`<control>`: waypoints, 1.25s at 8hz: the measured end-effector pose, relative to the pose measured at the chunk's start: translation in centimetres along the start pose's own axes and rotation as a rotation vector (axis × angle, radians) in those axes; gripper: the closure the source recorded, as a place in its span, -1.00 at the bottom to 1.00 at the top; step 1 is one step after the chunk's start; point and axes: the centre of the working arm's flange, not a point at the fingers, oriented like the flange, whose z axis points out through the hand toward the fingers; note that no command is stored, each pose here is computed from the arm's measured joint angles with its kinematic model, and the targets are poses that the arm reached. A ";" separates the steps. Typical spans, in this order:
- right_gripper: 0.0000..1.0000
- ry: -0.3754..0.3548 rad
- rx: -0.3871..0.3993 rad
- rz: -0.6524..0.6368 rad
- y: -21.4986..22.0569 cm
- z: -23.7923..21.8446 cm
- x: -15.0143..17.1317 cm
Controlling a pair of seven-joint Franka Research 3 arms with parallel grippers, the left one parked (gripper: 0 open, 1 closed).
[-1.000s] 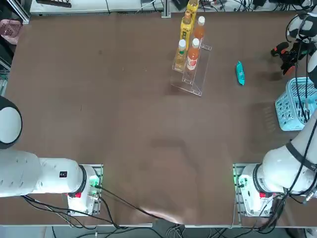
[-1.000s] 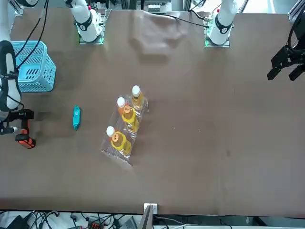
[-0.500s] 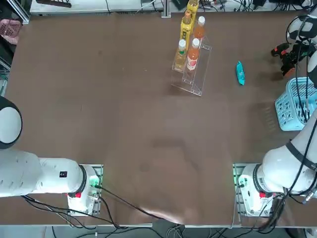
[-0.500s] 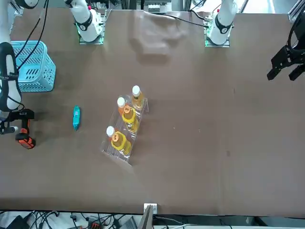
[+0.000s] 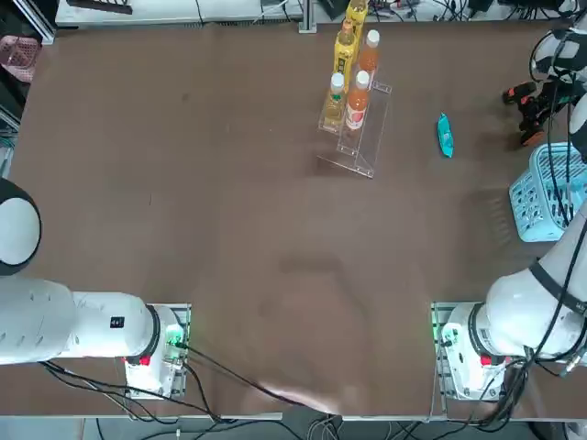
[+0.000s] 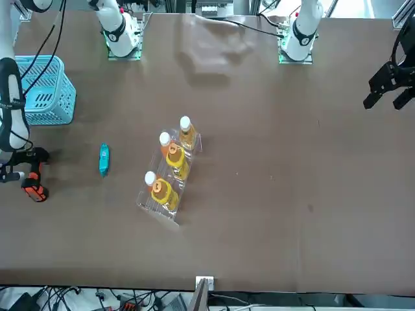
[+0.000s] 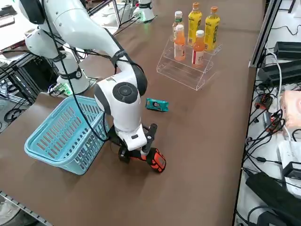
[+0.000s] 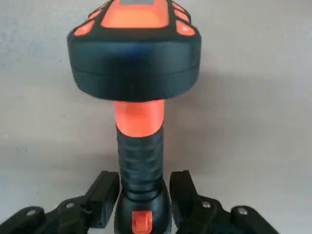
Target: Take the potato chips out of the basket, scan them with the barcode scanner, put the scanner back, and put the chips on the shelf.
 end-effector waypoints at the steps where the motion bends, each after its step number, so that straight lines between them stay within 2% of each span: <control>1: -0.31 0.000 0.000 -0.002 0.0 0.0 0.0; 4: -0.67 0.012 0.000 -0.015 -0.7 -1.2 0.7; 6: -0.89 0.015 0.020 -0.043 -3.6 -5.9 1.9; 7: -0.97 0.008 0.030 -0.037 -6.4 -9.1 2.5; 9: -0.98 -0.027 0.036 0.028 -14.5 -14.1 3.9; 10: -0.99 -0.041 0.005 0.058 -18.9 -15.0 4.6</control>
